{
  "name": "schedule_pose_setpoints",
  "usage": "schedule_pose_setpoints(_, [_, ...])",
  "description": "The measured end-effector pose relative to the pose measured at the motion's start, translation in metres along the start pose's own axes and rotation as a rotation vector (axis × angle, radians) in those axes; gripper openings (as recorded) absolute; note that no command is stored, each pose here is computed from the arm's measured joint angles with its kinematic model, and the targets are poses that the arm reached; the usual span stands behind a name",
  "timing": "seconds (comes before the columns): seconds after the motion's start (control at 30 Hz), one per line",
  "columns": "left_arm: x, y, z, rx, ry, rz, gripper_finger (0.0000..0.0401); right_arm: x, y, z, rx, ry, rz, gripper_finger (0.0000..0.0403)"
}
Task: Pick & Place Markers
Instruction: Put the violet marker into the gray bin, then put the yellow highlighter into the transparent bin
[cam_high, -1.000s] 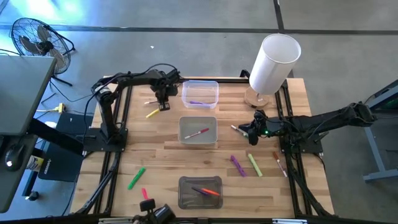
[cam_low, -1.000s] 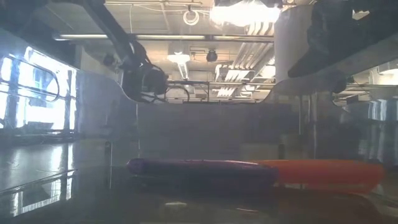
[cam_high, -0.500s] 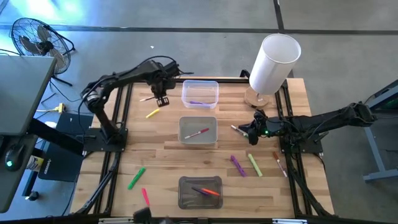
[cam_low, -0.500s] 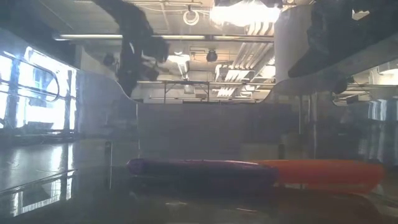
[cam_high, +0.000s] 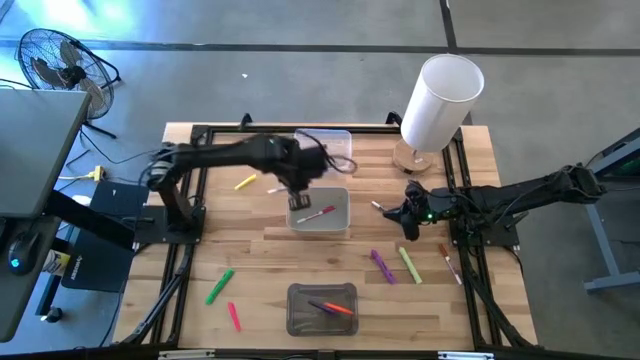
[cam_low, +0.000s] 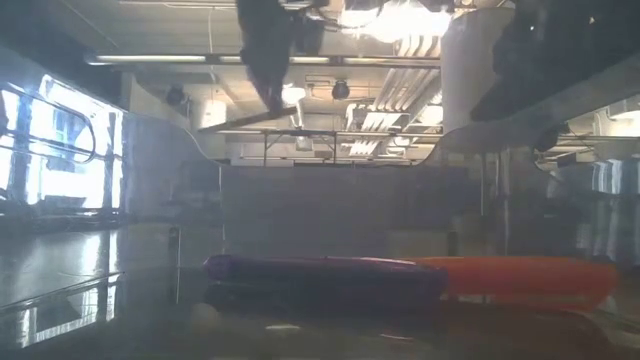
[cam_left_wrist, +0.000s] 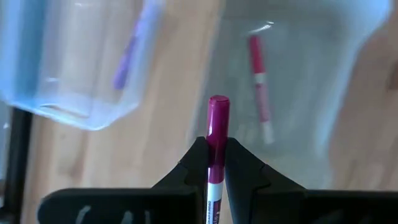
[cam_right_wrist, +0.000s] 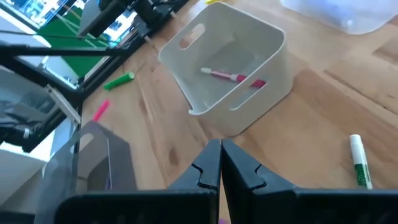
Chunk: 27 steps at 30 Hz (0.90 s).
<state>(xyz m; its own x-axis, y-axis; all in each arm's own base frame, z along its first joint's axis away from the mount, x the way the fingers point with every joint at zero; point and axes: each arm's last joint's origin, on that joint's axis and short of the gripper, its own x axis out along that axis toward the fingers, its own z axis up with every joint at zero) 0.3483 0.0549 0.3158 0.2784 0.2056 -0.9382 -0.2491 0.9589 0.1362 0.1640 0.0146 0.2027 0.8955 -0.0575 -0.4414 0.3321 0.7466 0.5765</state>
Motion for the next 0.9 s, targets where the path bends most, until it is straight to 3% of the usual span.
schedule_pose_setpoints(0.2, [0.035,-0.036,0.022,0.007,0.031,-0.025,0.0023,0.0,0.001,-0.001,-0.056,0.023,0.025,0.0001])
schedule_pose_setpoints(0.43, [0.063,-0.044,0.038,-0.05,0.066,-0.062,0.0033,0.0,0.001,-0.002,-0.085,0.047,0.047,0.0001])
schedule_pose_setpoints(0.67, [0.064,-0.047,0.044,-0.114,0.04,-0.093,0.0104,0.0,0.001,-0.003,-0.103,0.071,0.065,0.0001])
schedule_pose_setpoints(0.9, [0.054,-0.045,0.049,-0.171,0.015,-0.097,0.0117,0.0,0.0,-0.004,-0.115,0.09,0.059,0.0001])
